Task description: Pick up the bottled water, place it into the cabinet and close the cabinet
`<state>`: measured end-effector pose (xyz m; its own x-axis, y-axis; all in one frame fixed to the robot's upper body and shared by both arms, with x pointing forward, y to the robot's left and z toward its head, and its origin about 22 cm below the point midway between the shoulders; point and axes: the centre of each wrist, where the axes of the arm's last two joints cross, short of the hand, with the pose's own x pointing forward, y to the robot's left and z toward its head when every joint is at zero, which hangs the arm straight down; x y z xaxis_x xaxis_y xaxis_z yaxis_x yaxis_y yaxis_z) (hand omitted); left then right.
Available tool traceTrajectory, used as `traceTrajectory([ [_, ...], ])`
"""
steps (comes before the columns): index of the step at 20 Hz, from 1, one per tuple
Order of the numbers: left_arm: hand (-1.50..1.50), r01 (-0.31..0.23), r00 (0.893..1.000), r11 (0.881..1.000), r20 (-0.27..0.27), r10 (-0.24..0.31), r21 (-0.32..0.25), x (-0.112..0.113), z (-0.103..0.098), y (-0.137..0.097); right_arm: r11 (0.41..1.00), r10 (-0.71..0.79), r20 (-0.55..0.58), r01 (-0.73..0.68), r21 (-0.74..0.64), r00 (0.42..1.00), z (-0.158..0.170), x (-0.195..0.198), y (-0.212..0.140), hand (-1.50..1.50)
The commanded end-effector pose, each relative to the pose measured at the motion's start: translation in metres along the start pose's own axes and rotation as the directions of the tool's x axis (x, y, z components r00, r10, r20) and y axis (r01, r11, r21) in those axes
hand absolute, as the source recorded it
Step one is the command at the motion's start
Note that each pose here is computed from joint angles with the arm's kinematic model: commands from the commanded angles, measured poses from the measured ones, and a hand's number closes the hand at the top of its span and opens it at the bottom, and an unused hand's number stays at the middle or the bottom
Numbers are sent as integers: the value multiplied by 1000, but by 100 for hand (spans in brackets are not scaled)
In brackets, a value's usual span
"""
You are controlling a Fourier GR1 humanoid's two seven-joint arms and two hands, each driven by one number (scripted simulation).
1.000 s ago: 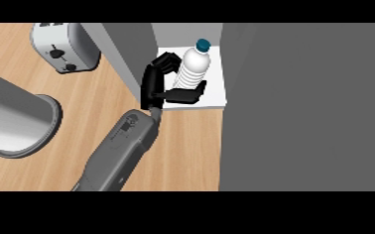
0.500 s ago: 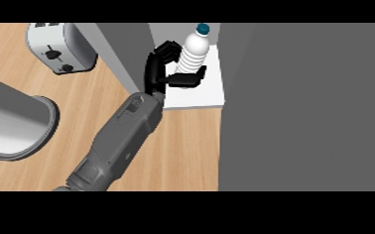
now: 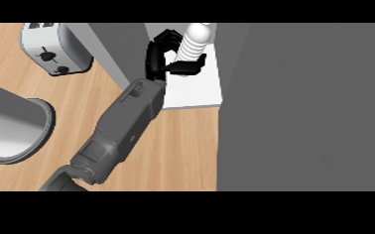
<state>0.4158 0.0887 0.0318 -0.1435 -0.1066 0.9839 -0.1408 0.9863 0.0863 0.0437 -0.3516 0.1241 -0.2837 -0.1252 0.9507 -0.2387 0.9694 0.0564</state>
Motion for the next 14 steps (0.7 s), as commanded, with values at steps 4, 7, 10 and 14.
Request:
traceTrajectory([
  [4, -150, 102, 995, 995, 1, -102, 8, 11, -16, -3, 999, -41, 28, 40, 24, 999, -1, 4, 8, -150],
  [7, -150, 138, 990, 990, 2, -138, 24, 14, -19, -4, 999, -36, 49, 35, 32, 998, -4, 14, 12, -150],
  [10, -150, 125, 992, 992, -10, -125, 9, 2, -15, 3, 999, -28, 57, 25, 43, 998, -5, 17, 18, -150],
  [14, -150, 141, 989, 990, 31, -142, 19, 18, -24, -2, 1000, -11, 61, 9, 27, 998, -6, 14, 17, -150],
])
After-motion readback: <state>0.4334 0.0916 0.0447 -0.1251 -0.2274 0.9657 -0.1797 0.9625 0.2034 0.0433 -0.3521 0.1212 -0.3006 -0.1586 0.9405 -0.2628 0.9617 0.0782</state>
